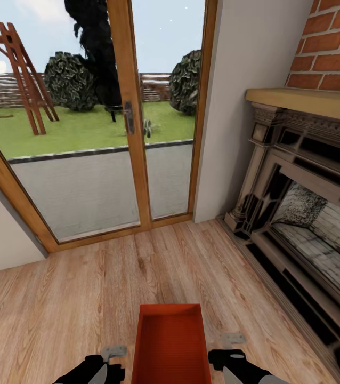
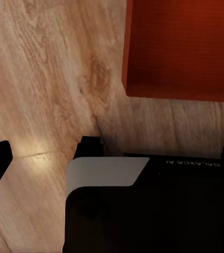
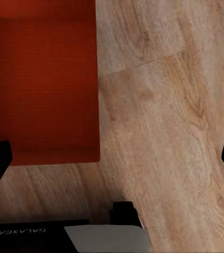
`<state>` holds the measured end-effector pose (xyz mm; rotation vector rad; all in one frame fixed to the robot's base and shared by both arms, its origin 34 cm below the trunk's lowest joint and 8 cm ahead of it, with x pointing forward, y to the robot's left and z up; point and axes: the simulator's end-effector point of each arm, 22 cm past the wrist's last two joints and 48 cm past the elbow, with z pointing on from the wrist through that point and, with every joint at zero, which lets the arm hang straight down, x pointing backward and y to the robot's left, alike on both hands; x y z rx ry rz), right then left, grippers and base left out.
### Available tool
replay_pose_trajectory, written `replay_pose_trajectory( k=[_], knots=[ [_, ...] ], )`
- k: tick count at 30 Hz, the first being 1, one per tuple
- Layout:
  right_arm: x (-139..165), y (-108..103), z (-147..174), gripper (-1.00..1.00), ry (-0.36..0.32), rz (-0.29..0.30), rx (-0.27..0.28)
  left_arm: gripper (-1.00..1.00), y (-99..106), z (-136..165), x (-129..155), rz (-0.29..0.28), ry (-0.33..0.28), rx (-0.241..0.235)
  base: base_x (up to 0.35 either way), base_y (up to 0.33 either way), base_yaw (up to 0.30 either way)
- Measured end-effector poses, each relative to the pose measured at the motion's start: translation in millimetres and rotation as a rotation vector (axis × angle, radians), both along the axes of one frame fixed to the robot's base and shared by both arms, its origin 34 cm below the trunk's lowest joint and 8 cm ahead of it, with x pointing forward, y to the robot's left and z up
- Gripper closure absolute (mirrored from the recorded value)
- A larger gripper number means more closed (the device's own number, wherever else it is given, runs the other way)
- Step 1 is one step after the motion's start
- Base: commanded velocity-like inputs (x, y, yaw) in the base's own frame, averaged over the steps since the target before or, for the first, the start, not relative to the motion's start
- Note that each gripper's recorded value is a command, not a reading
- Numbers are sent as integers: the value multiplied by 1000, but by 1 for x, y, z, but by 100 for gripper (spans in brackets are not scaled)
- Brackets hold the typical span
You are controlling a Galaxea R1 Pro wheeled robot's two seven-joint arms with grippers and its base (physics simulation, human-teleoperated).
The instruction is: Move the two storage containers from the living room to the garage. In the garage, place one container on the floor and stack the other container on top of it (either order is fine).
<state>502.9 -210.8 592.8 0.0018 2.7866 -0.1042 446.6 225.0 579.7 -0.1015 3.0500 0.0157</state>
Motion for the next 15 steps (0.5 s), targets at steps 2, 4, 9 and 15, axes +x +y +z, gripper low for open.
replay_pose_trajectory(
  k=[2,4,9,15],
  knots=[
    [2,0,1,-100,-10,-1,-1,-100,1,0,2,0,-6,1,0,0,0],
    [3,0,1,-100,-18,-2,-2,-100,1,1,5,0,-16,2,0,0,0],
    [5,1,2,-100,-26,4,-1,-100,0,4,21,5,-76,-1,0,0,0],
    [9,-3,5,-100,-41,-6,-47,-100,-4,5,25,4,-89,-6,0,0,0]
  ],
)
